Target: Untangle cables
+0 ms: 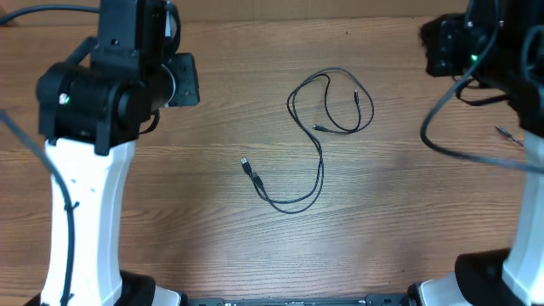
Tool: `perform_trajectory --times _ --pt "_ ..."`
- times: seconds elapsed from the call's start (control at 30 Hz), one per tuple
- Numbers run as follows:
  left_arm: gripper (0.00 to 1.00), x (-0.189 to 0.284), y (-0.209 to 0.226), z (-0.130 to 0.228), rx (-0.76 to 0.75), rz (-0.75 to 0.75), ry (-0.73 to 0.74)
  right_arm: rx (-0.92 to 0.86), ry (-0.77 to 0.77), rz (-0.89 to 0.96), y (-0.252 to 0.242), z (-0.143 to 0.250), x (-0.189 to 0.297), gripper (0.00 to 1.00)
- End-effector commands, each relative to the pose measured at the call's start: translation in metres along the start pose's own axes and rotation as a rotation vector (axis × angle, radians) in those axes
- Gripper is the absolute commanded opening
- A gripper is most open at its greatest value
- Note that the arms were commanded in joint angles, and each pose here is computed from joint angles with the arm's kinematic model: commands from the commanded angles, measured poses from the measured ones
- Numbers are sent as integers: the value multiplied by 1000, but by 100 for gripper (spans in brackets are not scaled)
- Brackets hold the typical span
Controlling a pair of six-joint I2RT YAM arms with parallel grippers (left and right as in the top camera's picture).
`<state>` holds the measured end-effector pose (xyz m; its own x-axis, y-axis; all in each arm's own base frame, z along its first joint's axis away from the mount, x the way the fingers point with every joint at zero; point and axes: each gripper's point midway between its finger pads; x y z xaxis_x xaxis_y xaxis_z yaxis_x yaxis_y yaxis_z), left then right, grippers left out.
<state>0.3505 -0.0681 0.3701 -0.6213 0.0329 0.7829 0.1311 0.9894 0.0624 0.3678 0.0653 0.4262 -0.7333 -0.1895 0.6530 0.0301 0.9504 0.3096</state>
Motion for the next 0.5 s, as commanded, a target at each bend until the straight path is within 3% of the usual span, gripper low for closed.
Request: perform_trajectory --times 0.0,0.13,0.27,0.47 --pt "4 -16 -9 3 1 29 51 -52 192 79 -18 29 -71 100" --pt "4 -23 -10 6 -3 29 78 -12 369 121 -36 70 -137 100" --pt "4 -23 -10 7 -3 29 79 70 527 41 -42 120 -195 100" --pt "4 -23 -10 8 -4 29 86 106 656 12 -62 192 -261 100"
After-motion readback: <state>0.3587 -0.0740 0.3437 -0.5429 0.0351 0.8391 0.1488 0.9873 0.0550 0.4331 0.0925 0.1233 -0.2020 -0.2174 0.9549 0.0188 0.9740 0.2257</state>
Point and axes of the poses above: each gripper's point midway between its finger pads, its own x axis back along the fingers, its own y axis along the line the jaws close on, z = x × y, and after that the axes turned 13 degrees about -x, right-handed
